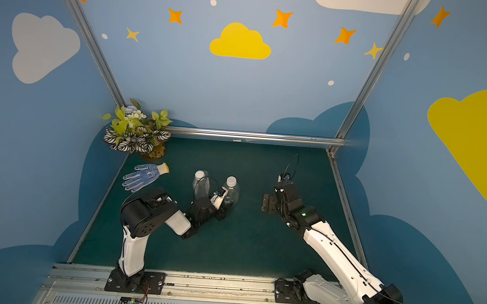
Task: Screw on the bottle caps
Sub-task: Place the plastic bottle at the center of the board.
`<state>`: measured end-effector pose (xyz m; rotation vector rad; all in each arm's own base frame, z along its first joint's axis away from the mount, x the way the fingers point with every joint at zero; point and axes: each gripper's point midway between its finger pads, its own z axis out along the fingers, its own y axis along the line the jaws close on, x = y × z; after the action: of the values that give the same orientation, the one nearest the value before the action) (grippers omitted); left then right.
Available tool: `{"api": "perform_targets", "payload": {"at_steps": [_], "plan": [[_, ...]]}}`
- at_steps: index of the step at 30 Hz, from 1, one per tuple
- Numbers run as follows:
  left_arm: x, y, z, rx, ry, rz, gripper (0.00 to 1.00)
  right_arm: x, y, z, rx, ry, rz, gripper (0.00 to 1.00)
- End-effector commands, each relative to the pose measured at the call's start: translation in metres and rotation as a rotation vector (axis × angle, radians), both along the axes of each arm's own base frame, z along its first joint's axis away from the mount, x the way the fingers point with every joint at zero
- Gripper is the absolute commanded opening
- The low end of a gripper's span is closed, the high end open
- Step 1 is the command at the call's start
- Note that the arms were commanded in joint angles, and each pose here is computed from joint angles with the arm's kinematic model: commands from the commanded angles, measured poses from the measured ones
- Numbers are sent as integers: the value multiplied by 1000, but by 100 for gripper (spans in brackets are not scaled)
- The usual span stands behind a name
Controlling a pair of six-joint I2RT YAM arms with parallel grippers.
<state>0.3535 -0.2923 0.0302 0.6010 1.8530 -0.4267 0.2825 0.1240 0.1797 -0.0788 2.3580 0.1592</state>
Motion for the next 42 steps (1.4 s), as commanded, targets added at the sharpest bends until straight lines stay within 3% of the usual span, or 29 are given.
{"api": "perform_targets", "payload": {"at_steps": [1, 8, 12, 15, 20, 23, 28, 32, 36, 42], "plan": [[-5, 3, 2, -9, -4, 9, 66, 6, -6, 7, -2, -54, -20, 98], [-23, 1, 11, -17, -12, 1, 73, 11, -23, -6, -21, -52, -57, 98], [-39, 5, 14, -14, -3, 7, 82, 20, -47, -14, -6, -54, -158, 98], [-51, 14, 23, -22, 15, 42, 100, 27, -71, -19, 4, -65, -263, 98], [-68, 37, 49, 33, 39, 151, 100, 37, -118, -12, -18, -147, -447, 98], [-65, 66, 67, 126, 89, 303, 100, 40, -141, -3, -37, -211, -536, 98], [-57, 115, 106, 253, 72, 506, 100, 40, -171, -5, -102, -326, -617, 98], [-51, 150, 131, 258, 71, 592, 100, 42, -187, -15, -114, -373, -658, 98], [-47, 197, 155, 231, 17, 706, 100, 47, -191, -27, -185, -341, -632, 98], [-46, 251, 161, 181, -90, 873, 100, 59, -186, -44, -207, -342, -577, 98]]}}
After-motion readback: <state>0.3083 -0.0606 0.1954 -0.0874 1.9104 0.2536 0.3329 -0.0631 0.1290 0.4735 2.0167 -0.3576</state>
